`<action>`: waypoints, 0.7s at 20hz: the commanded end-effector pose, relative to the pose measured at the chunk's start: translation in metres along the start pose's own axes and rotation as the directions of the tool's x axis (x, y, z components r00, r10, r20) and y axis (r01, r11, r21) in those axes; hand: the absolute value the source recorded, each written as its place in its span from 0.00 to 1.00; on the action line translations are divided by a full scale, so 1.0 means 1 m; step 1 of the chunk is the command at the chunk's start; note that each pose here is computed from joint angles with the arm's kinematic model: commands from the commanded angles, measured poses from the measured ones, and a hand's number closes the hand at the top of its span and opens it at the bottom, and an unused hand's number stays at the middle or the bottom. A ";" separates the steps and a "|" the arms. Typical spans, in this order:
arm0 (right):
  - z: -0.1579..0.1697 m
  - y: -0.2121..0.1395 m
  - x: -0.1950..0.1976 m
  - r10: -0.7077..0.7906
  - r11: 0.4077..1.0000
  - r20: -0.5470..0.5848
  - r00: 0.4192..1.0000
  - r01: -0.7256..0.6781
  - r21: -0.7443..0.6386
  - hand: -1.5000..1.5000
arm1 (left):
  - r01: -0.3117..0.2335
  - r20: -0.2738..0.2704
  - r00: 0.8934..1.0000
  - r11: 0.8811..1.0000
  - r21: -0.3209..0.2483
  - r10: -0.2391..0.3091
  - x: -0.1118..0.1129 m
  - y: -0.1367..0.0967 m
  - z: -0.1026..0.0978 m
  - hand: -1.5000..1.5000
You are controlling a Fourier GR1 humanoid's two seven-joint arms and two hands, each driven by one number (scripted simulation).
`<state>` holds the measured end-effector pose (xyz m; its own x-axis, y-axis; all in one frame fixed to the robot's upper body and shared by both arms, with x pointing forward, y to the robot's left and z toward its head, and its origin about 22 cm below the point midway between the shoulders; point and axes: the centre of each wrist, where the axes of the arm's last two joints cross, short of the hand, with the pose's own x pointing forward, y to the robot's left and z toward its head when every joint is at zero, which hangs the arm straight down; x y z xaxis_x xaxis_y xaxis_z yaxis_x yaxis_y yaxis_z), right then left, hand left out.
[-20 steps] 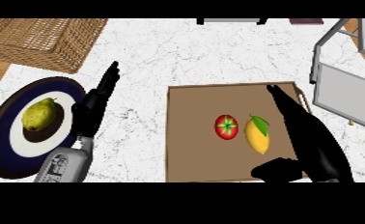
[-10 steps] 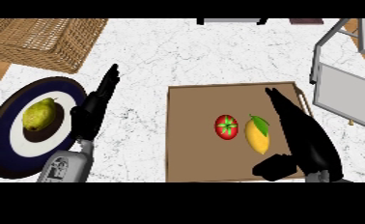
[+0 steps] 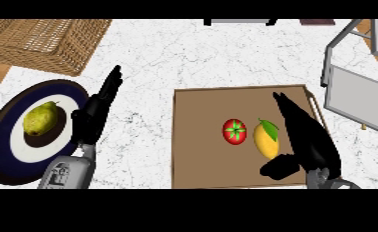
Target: Pick the lemon from the tray and place it in the tiered shelf
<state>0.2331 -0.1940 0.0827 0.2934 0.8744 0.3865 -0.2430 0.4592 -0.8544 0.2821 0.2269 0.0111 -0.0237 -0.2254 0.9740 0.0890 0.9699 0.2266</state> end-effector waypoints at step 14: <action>-0.031 0.020 -0.016 0.006 0.997 0.004 1.000 -0.006 0.073 0.00 | -0.002 0.000 1.000 1.000 -0.018 0.002 0.004 0.011 -0.012 0.50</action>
<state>0.2401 -0.1926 0.0591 0.2948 0.8764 0.3809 -0.2830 0.4608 -0.8412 0.2832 0.2241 0.0164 -0.0254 -0.2307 0.9727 0.0956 0.9680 0.2321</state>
